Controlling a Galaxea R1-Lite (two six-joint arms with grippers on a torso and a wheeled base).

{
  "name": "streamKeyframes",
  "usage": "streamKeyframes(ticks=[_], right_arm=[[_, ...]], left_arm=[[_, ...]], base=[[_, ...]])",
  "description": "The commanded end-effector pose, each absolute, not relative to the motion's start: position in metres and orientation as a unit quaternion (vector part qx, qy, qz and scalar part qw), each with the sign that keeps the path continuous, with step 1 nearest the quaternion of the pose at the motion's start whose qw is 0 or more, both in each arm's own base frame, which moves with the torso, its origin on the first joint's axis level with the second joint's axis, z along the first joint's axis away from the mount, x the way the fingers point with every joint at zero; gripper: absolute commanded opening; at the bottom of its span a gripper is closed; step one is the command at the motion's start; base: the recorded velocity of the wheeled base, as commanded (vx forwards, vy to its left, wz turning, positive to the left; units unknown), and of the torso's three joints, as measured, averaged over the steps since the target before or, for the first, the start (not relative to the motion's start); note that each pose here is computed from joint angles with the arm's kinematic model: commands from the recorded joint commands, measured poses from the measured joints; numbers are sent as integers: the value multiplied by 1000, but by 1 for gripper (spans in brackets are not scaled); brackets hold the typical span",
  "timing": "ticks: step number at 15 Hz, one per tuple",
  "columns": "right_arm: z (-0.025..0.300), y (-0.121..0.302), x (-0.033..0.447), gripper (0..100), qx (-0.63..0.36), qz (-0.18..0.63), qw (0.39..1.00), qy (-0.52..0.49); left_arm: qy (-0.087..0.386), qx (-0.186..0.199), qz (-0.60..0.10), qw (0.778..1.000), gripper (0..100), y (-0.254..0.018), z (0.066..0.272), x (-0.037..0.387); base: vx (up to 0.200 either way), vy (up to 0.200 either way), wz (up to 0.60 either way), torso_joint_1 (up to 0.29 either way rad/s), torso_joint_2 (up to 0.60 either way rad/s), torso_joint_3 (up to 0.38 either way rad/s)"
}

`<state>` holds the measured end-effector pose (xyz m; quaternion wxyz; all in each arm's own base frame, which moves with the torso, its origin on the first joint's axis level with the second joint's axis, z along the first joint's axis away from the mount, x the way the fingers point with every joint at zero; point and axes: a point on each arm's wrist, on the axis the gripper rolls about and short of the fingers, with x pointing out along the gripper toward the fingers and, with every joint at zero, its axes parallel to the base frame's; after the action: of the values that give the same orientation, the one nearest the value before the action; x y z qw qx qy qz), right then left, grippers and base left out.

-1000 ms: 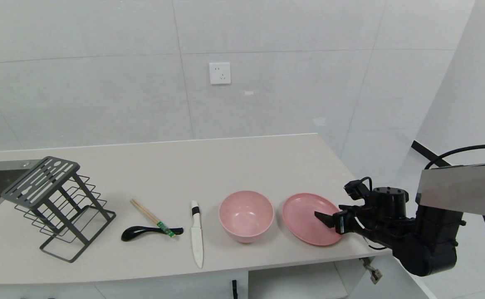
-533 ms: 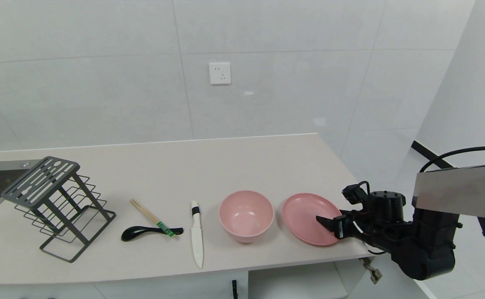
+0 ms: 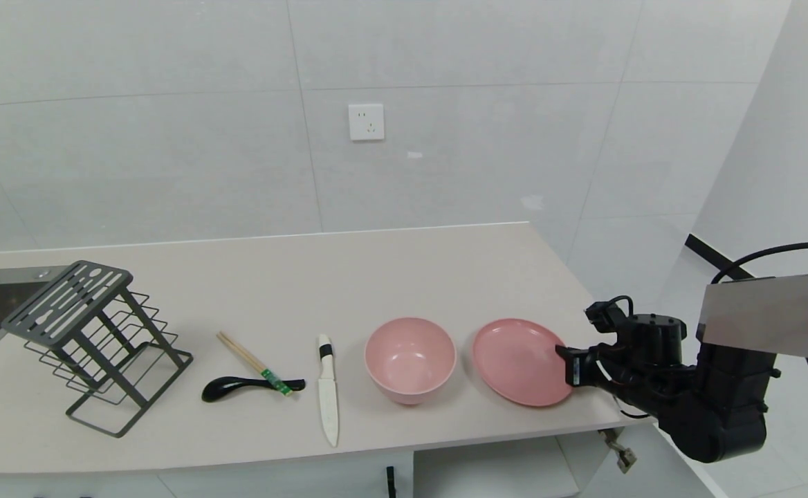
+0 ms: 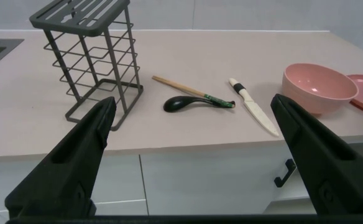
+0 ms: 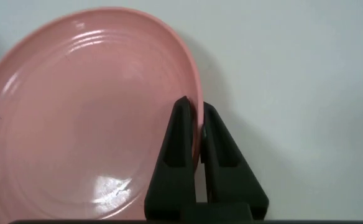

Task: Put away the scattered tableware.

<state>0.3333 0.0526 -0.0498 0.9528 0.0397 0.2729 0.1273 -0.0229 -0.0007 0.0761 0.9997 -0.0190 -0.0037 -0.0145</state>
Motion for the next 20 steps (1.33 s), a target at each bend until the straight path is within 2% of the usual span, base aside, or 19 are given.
streamKeyframes(ticks=[1,7,10,11,12,14,16,18,19,20], right_arm=[[-32,52,335,0,44,128,961,243],[5,55,322,0,71,134,974,169],[30,56,306,0,72,144,978,134],[36,56,303,0,72,145,979,128],[47,58,297,0,73,151,979,114],[65,65,291,0,78,166,979,87],[77,65,281,0,90,171,978,74],[79,64,261,0,90,175,977,85],[75,61,246,0,90,174,975,107],[70,60,238,0,89,174,973,125]], left_arm=[[-4,-18,-14,1000,100,-1,76,-23],[-2,-3,-25,1000,100,-1,76,-23],[-13,22,-29,999,100,-1,78,-23],[-52,18,-28,998,100,-1,87,-24],[-146,6,-27,989,100,-1,110,-29],[-108,-3,-40,993,100,-2,107,-29],[-79,-13,-88,993,100,-3,117,-32],[-50,-27,-123,991,100,-5,144,-28],[-9,-32,-160,987,100,-6,168,-12],[27,-38,-197,979,100,-8,178,5]], base=[[0,0,0,0,0,0],[0,0,0,0,0,0],[0,0,0,0,0,0],[0,0,0,0,0,0],[0,0,0,0,0,0],[0,0,0,0,0,0],[0,0,0,0,0,0],[0,0,0,0,0,0],[0,0,0,0,0,0],[0,0,0,0,0,0]])
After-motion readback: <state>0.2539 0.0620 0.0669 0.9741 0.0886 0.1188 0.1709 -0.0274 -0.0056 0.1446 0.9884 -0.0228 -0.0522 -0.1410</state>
